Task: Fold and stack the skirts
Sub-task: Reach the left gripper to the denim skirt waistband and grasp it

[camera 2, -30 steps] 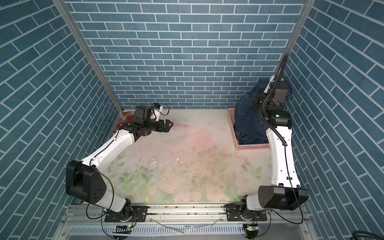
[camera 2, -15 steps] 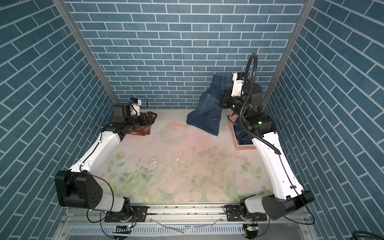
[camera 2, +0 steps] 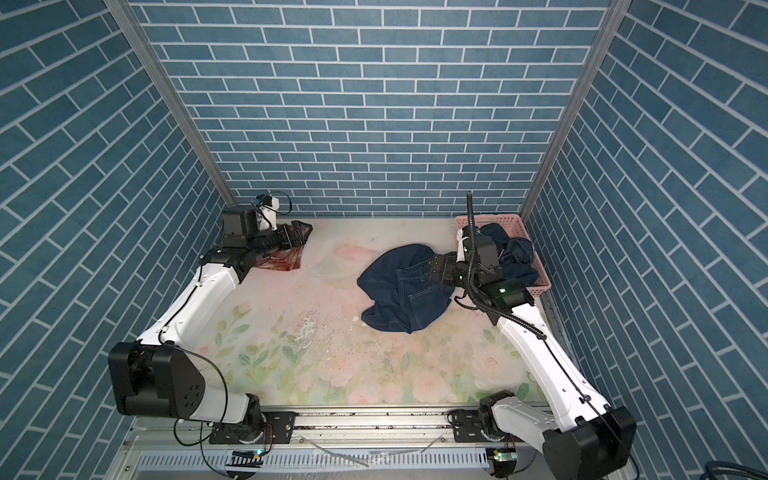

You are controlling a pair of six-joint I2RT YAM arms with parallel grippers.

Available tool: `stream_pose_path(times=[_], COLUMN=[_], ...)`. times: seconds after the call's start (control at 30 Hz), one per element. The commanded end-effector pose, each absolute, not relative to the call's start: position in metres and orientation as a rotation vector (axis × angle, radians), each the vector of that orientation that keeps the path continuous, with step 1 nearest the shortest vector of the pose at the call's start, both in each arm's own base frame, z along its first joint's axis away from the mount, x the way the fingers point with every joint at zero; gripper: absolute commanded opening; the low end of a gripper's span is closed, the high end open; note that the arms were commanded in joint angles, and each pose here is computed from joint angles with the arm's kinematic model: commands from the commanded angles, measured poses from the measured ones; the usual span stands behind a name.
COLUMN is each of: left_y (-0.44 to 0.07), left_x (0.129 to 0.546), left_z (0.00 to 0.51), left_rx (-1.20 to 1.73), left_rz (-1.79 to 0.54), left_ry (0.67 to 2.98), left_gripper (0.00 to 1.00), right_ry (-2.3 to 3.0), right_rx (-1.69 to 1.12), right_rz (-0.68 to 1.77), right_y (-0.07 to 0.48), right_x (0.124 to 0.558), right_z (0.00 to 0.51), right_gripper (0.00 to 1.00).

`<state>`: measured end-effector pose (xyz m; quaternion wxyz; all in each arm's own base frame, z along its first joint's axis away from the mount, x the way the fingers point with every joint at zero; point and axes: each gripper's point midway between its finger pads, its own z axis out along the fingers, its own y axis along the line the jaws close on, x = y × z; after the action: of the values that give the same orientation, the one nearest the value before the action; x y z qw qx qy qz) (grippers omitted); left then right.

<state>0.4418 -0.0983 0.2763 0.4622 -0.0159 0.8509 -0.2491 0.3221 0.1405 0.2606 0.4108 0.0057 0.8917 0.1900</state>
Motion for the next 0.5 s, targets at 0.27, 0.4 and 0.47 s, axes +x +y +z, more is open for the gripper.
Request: stream_pose_path(times=[0.27,0.4,0.47], left_y=[-0.217,-0.267,-0.286], left_x=[0.399,0.382,0.38], left_z=[0.221,0.192,0.176], left_rx=[0.442,0.557,0.562], left_rz=[-0.411,-0.404,-0.42], left_ry=[2.259,2.319,2.347], left_gripper=[0.96,0.96,0.96], right_ry=[2.337,2.327,2.305], right_rx=[0.171,0.307,0.346], right_rz=[0.345,0.4,0.419], right_y=[0.116,0.086,0.073], right_x=[0.343,0.339,0.333], right_z=[0.214,0.205,0.205], right_gripper=[0.97,0.95,0.94])
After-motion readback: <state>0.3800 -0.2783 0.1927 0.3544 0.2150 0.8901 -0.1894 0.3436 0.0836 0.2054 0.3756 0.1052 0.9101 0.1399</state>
